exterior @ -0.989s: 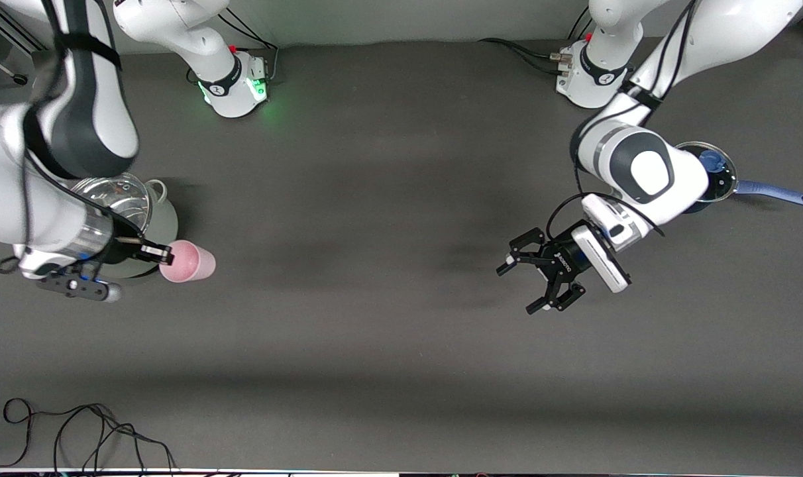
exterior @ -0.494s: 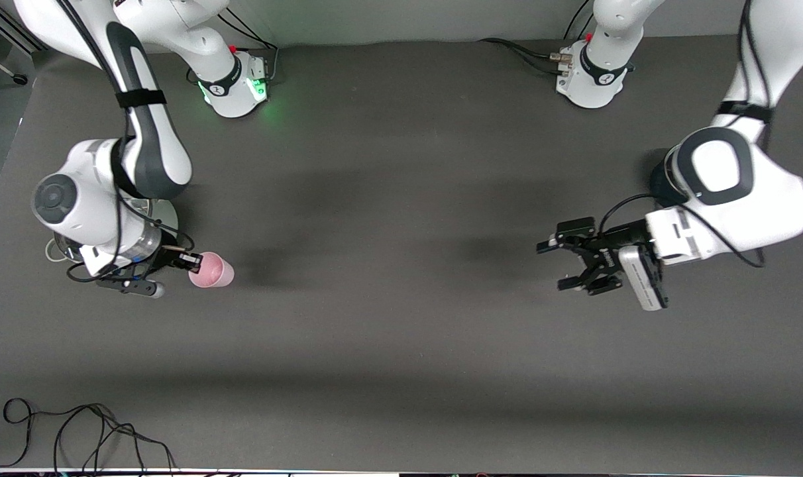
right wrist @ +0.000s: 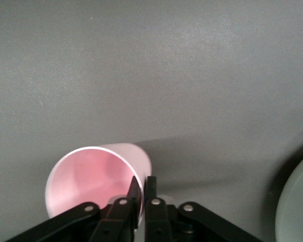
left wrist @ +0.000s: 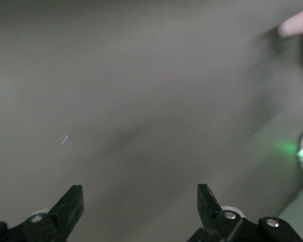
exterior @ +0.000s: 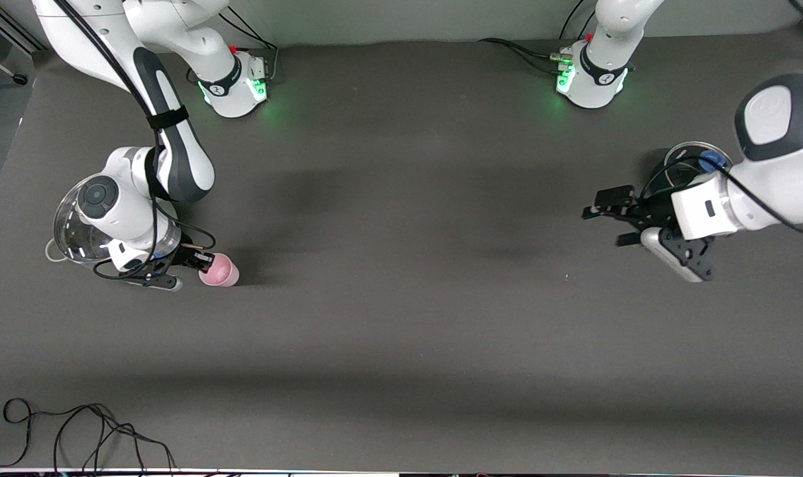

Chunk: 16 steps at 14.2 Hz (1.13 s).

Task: Transfer pink cup from left to right arm
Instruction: 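Carry the cup away with the right gripper while the left gripper withdraws, then set the pink cup on the table and open the right gripper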

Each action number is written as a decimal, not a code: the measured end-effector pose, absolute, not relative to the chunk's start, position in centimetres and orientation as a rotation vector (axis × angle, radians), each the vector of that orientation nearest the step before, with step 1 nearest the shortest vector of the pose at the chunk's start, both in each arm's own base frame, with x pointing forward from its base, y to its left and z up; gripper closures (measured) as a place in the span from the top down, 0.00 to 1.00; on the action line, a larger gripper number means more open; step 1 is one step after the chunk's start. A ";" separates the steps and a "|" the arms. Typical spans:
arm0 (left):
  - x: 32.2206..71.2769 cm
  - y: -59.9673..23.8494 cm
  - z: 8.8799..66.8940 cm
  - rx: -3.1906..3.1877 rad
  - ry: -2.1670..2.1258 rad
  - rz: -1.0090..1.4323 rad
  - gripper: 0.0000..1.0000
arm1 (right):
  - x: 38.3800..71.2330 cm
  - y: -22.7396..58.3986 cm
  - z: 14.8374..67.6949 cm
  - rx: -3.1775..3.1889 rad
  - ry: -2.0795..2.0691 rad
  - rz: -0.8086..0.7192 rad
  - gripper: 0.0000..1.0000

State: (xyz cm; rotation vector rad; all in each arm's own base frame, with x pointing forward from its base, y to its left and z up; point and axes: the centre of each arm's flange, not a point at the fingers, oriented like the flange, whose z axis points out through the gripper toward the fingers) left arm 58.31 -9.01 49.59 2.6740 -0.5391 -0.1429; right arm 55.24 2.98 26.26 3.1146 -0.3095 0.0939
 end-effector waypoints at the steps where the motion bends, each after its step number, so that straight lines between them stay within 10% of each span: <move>1: 58.0 -8.5 50.4 2.729 -0.544 -0.188 1.00 | 55.3 3.0 26.4 3.116 -0.309 0.099 0.11; 10: 56.6 -2.4 53.5 3.081 -0.136 -0.353 1.00 | 55.6 2.5 36.5 3.208 -0.309 0.109 0.96; 16: 55.0 -3.9 54.9 3.206 -0.074 -0.290 1.00 | 55.9 -0.1 50.1 3.139 -0.200 0.004 1.00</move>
